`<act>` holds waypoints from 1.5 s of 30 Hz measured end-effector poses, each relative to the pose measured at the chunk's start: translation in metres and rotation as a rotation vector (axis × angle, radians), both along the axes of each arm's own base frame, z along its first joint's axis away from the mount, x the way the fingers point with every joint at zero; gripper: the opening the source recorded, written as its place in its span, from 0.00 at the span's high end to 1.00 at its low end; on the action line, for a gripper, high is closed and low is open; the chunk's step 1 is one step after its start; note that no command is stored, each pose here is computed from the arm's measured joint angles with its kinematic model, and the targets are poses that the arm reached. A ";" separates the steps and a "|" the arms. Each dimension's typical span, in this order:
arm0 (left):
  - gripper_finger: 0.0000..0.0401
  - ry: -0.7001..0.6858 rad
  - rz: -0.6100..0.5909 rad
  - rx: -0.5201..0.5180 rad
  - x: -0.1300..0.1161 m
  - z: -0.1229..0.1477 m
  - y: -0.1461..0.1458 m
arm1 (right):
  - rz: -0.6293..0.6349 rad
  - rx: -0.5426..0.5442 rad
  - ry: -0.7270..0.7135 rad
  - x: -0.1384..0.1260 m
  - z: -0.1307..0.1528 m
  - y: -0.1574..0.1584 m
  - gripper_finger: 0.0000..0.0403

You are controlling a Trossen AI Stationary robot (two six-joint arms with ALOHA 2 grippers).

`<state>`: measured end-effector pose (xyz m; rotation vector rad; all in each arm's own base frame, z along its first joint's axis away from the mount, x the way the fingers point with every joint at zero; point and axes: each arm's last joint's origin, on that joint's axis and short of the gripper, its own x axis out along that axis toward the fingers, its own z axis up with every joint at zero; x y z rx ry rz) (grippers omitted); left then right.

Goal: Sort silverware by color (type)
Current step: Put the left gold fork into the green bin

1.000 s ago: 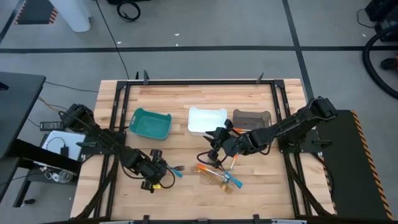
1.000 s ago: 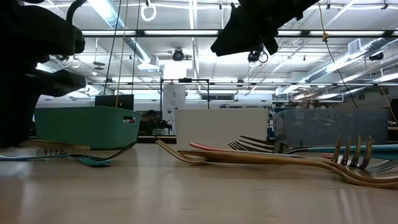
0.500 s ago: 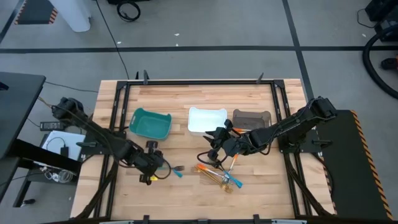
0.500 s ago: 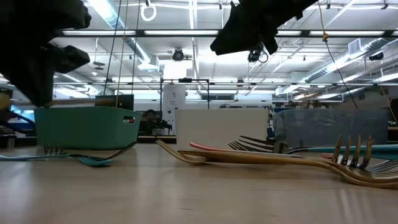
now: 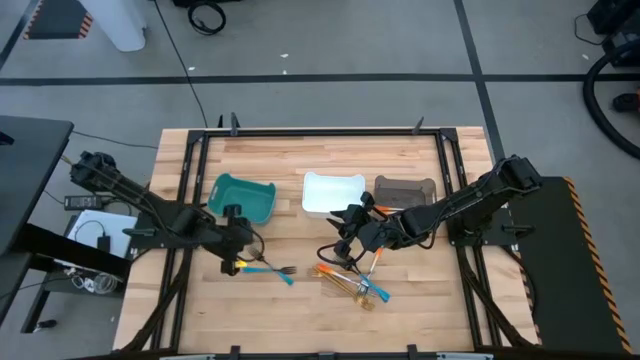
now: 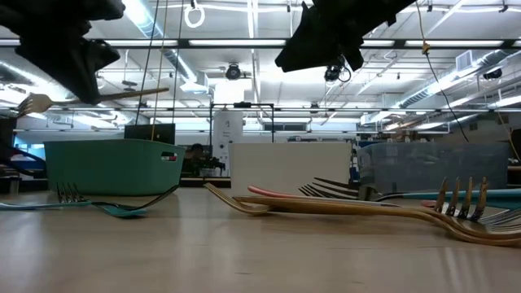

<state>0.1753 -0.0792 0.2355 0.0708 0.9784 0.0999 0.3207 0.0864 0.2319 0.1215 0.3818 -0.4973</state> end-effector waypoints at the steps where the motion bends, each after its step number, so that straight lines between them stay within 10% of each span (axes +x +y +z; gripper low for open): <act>1: 0.96 -0.012 0.009 -0.002 -0.002 0.003 0.003 | 0.000 0.000 0.000 0.000 0.000 0.000 0.76; 45: 0.97 0.081 0.391 0.118 -0.020 0.007 0.112 | 0.004 -0.006 0.004 0.000 0.000 0.000 0.76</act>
